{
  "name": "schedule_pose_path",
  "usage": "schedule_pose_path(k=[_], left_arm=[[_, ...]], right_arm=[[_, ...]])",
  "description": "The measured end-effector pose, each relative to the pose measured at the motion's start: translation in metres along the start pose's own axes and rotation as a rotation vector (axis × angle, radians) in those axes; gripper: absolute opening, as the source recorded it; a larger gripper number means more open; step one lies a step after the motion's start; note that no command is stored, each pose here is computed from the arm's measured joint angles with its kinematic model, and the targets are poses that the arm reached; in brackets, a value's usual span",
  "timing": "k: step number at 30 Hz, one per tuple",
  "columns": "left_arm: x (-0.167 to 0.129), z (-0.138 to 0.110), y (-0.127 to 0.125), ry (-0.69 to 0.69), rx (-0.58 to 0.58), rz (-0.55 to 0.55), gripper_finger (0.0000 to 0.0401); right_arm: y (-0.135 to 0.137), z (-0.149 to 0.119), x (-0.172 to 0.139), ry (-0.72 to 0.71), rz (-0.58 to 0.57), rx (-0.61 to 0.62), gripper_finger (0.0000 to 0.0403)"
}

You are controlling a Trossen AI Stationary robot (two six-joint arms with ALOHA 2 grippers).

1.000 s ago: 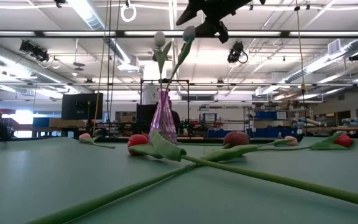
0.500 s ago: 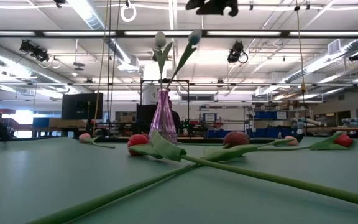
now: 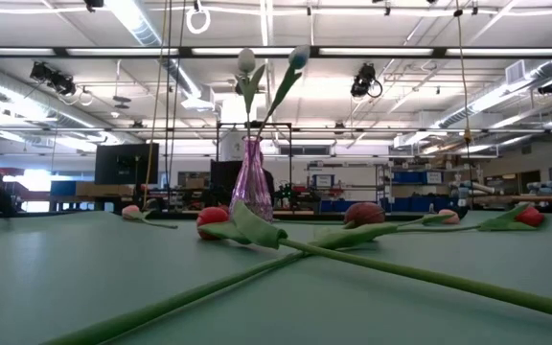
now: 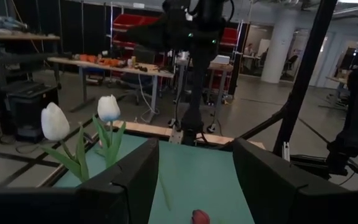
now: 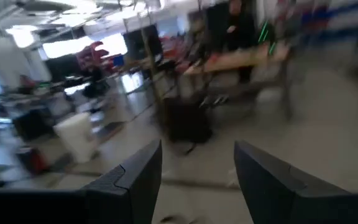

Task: Sort flowers into vase by color
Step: Put the bottom dark red tulip into the purple vase

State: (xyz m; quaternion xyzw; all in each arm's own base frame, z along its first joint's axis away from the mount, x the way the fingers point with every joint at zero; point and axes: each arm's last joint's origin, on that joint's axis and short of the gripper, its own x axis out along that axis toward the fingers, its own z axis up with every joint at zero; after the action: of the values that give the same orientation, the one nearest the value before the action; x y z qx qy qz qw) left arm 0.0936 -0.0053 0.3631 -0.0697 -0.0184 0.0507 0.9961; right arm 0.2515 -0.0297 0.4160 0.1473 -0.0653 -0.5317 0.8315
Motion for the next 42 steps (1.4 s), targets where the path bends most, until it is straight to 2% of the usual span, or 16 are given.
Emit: schedule_pose_path(k=[3,5,8,11,15,18,22,26,30,35,42], left_arm=[[0.011,-0.005,-0.002,0.055,-0.022,0.008,0.0212],[0.025,-0.012,-0.004,0.118,-0.029,0.019,0.0212],[0.048,-0.024,-0.008,0.207,-0.049,0.038,0.0212],[0.075,-0.04,-0.011,0.291,-0.103,0.105,0.0212],[0.11,-0.071,-0.013,0.405,-0.3,0.252,0.0212],[0.135,-0.093,-0.018,0.45,-0.441,0.303,0.0212],[0.163,-0.123,-0.032,0.479,-0.569,0.31,0.0212],[0.185,-0.159,-0.047,0.539,-0.608,0.319,0.0209],[0.206,-0.189,-0.062,0.624,-0.646,0.358,0.0201],[0.238,-0.202,-0.086,0.665,-0.646,0.34,0.0195],[0.279,-0.216,-0.106,0.787,-0.616,0.433,0.0194]], right_arm=[[-0.014,-0.011,-0.005,0.205,0.093,0.108,0.0202],[-0.02,-0.022,-0.006,0.389,0.14,0.133,0.0197],[-0.023,-0.04,-0.007,0.618,0.164,0.117,0.0188],[-0.022,-0.057,-0.006,0.768,0.15,0.07,0.0182],[-0.028,-0.075,-0.008,1.0,0.126,-0.026,0.018],[-0.039,-0.084,-0.013,1.138,0.066,-0.09,0.0181],[-0.048,-0.089,-0.023,1.207,0.081,-0.12,0.018],[-0.059,-0.099,-0.034,1.244,0.108,-0.146,0.018],[-0.072,-0.115,-0.044,1.279,0.176,-0.107,0.018],[-0.087,-0.141,-0.052,1.326,0.29,0.002,0.018],[-0.104,-0.168,-0.064,1.387,0.35,0.07,0.018]])
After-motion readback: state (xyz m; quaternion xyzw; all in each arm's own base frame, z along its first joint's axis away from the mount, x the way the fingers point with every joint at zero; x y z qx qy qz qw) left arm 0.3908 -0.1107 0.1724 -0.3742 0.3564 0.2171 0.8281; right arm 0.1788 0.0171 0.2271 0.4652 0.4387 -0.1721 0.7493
